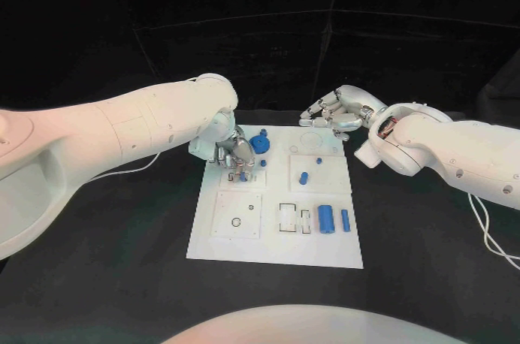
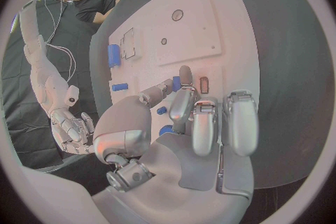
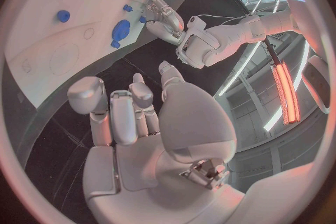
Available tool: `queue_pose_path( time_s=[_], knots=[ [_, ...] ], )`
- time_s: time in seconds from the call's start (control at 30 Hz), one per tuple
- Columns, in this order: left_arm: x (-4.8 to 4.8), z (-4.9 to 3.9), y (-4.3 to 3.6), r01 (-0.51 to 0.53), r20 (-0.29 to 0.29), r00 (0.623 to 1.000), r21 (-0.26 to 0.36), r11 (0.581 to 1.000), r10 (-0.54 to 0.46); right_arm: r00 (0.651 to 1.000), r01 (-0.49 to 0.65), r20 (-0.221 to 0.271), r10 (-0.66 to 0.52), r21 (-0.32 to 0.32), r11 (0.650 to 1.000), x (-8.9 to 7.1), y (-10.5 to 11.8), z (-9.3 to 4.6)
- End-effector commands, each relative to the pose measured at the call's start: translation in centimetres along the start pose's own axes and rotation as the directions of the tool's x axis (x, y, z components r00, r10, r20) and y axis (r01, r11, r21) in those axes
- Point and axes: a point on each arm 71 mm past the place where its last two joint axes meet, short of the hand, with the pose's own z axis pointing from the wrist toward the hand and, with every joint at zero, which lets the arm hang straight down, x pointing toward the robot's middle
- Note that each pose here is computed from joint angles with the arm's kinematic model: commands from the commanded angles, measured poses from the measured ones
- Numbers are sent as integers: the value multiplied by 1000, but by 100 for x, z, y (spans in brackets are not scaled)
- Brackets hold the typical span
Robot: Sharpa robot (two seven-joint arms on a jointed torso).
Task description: Assemble the parts on the task board
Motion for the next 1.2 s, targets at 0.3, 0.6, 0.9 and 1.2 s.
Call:
queue_pose_path(
  time_s=[0.3,0.6,0.9,1.2],
  knots=[
    [7,31,39,-4,3,1000,-40,999,4,1000,-4,-3,4,-8,1000,2,23,1],
    [-4,31,68,4,17,1000,-46,999,-3,1000,-4,-3,4,-8,1000,1,22,1],
    [-8,27,118,15,35,999,-51,999,-13,1000,-3,-2,3,-6,1000,-4,16,0],
    [-7,-62,234,42,100,994,-41,998,-38,1000,-1,3,1,-1,1000,-26,-10,-5]
  ],
)
